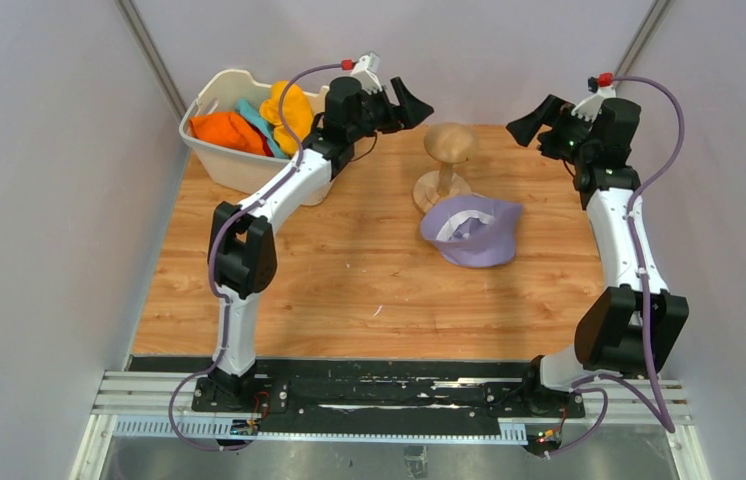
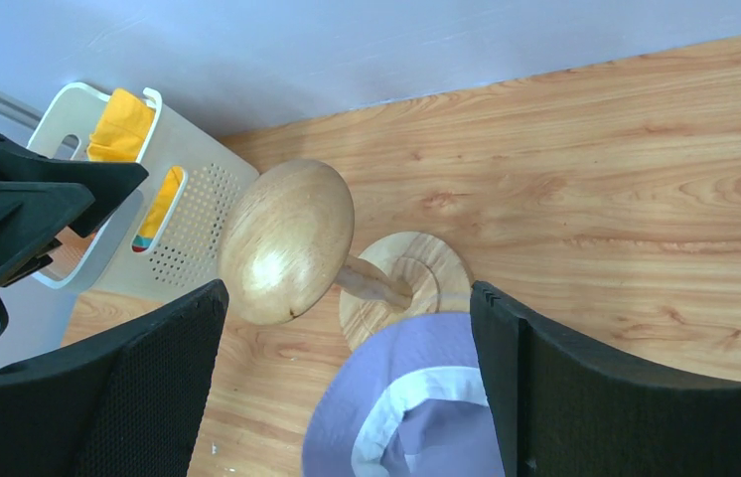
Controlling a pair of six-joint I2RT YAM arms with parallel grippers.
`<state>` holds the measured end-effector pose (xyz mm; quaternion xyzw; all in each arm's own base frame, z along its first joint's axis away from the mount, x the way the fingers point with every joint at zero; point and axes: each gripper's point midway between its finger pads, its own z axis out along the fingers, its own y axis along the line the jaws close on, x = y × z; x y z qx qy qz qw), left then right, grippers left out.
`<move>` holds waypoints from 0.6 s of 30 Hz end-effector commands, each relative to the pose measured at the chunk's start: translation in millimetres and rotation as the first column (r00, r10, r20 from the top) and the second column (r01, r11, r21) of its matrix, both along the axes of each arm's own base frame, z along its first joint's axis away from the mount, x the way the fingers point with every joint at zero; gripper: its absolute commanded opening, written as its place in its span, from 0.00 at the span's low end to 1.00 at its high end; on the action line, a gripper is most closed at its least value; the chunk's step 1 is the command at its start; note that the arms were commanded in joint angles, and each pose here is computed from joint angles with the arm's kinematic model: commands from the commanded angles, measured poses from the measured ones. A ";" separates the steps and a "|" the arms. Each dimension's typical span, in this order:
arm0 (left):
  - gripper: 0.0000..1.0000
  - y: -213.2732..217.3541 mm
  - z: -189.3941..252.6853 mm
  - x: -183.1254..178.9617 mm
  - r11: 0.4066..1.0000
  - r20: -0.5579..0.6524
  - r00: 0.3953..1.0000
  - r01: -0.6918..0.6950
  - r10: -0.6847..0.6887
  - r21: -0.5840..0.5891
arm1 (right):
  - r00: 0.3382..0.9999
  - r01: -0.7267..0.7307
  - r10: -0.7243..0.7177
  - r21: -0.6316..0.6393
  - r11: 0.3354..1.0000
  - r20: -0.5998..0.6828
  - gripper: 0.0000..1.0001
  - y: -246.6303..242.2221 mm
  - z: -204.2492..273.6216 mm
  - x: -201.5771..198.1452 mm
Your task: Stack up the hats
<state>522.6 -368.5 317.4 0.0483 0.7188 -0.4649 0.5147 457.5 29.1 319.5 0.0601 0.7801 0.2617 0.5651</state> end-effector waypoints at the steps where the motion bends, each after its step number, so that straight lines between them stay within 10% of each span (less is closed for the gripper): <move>1: 0.84 -8.9 -5.1 -7.0 0.997 0.006 0.997 0.076 -0.076 -0.002 | 0.999 -0.017 0.017 0.012 1.000 0.037 0.91 -0.5 11.4 1.7; 18: 0.83 9.8 9.3 -51.1 0.902 0.141 0.989 -0.099 0.043 0.419 | 0.858 0.181 -0.225 -0.139 0.974 -0.461 0.91 -42.7 -102.6 -35.9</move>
